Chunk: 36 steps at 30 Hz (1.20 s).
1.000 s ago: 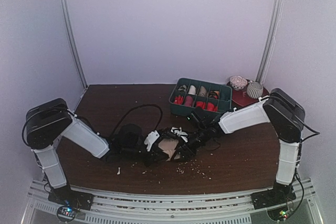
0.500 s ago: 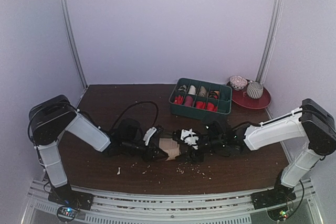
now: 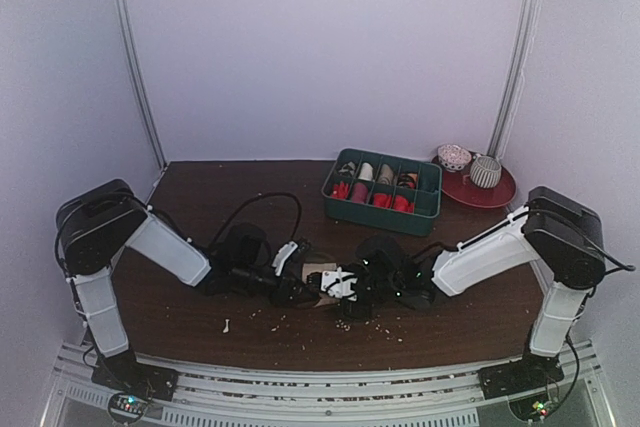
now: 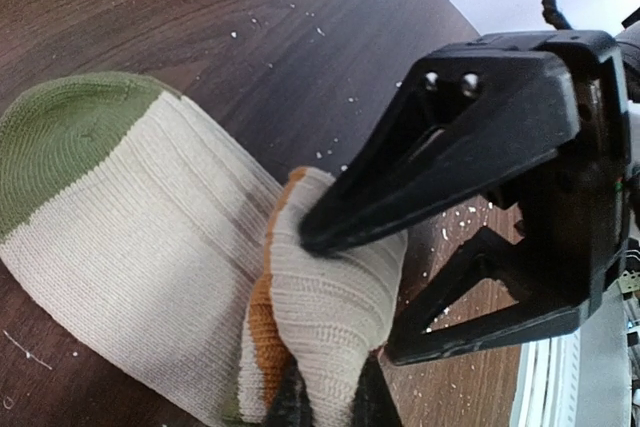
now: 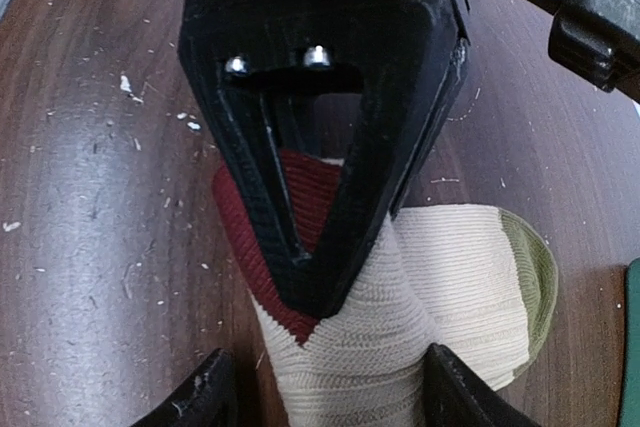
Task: Roll the socks
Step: Roll a pair of socks at the center of the board.
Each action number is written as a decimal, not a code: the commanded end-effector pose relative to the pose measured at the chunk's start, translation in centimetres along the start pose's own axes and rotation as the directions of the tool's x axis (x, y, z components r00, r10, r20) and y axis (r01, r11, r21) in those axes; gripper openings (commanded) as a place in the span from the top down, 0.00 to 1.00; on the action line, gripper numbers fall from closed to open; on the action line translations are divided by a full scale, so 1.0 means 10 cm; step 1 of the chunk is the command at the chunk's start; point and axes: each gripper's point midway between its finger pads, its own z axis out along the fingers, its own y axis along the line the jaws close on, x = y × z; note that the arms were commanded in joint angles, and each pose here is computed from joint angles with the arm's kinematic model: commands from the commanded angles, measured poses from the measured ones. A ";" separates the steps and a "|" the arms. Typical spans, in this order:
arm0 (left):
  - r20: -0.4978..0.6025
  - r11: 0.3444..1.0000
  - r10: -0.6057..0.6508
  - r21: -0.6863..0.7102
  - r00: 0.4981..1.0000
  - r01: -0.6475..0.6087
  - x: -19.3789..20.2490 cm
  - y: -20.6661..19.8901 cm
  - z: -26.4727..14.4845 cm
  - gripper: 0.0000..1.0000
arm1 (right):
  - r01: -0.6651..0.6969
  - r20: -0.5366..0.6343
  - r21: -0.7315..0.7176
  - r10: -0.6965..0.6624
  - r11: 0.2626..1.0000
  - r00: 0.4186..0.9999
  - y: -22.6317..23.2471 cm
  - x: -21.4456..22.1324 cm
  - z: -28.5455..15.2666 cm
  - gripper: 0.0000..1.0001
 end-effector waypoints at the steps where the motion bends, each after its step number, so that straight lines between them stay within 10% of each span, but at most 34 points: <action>1: -0.417 0.931 -0.353 -0.245 0.838 0.270 1.56 0.36 -0.25 1.00 | 0.005 -0.061 0.015 -0.004 1.000 0.998 -0.03 0.15 0.13 0.39; 7: -0.386 0.965 -0.236 -0.204 0.892 0.167 1.27 0.33 -0.23 0.97 | -0.096 -0.192 -0.072 0.080 0.993 0.978 0.17 0.44 0.24 0.63; 16: -0.099 0.916 0.160 -0.355 0.982 -0.185 -0.07 0.25 -0.59 0.32 | -0.472 -0.415 -0.307 0.330 0.827 0.848 0.63 0.72 0.19 0.73; 26: 0.236 0.808 0.550 -0.393 0.801 -0.439 -0.41 -0.38 -1.11 0.08 | -0.786 -0.657 -0.391 0.453 0.479 0.602 0.90 0.81 0.05 0.72; 36: 0.238 0.753 0.645 -0.361 0.726 -0.551 -0.51 -0.40 -0.82 0.07 | -0.828 -0.747 -0.345 0.404 0.442 0.527 1.01 0.99 0.06 0.72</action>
